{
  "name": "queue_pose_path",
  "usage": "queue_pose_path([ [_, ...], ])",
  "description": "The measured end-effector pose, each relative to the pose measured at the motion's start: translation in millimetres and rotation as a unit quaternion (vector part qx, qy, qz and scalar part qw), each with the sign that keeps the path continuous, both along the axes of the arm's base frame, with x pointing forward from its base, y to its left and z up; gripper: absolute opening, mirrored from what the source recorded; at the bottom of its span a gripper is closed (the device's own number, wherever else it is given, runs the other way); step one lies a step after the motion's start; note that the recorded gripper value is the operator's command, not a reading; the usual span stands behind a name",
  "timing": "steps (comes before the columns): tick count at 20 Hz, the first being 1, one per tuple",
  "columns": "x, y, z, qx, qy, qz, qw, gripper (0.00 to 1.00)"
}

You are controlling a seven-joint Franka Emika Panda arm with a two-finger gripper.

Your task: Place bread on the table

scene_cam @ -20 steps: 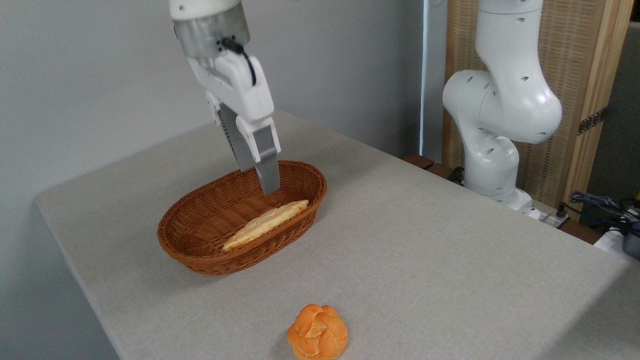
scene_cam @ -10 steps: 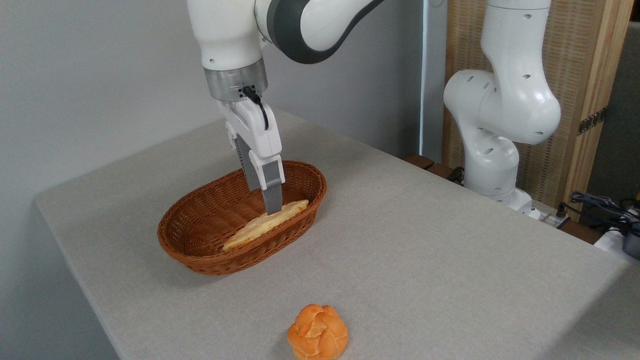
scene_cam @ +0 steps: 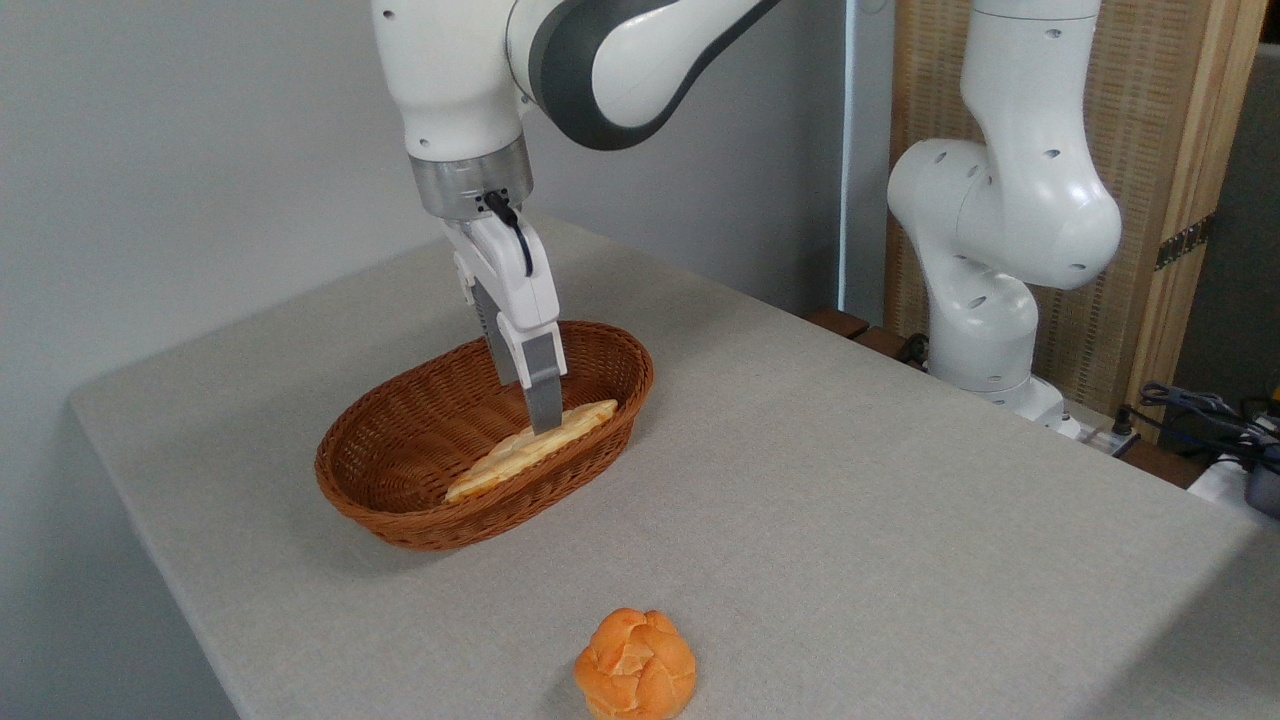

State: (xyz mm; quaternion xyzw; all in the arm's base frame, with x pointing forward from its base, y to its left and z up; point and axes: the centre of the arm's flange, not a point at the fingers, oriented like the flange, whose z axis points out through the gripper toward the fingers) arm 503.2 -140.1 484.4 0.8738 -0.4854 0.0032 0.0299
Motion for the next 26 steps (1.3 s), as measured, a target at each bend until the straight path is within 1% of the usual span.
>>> queue_pose_path([
  [3,-0.4,-7.6,-12.6,0.000,-0.004,-0.006,1.0000,1.00],
  [8,-2.5,-12.2,-24.9,0.002,0.004,-0.011,0.9999,1.00],
  [16,-0.9,-15.3,-32.6,0.003,0.006,-0.014,0.9999,1.00],
  [21,-0.9,-18.5,-37.9,0.016,0.002,-0.026,0.9995,1.00],
  [26,-0.5,-25.0,-51.4,0.020,0.003,-0.035,0.9992,1.00],
])
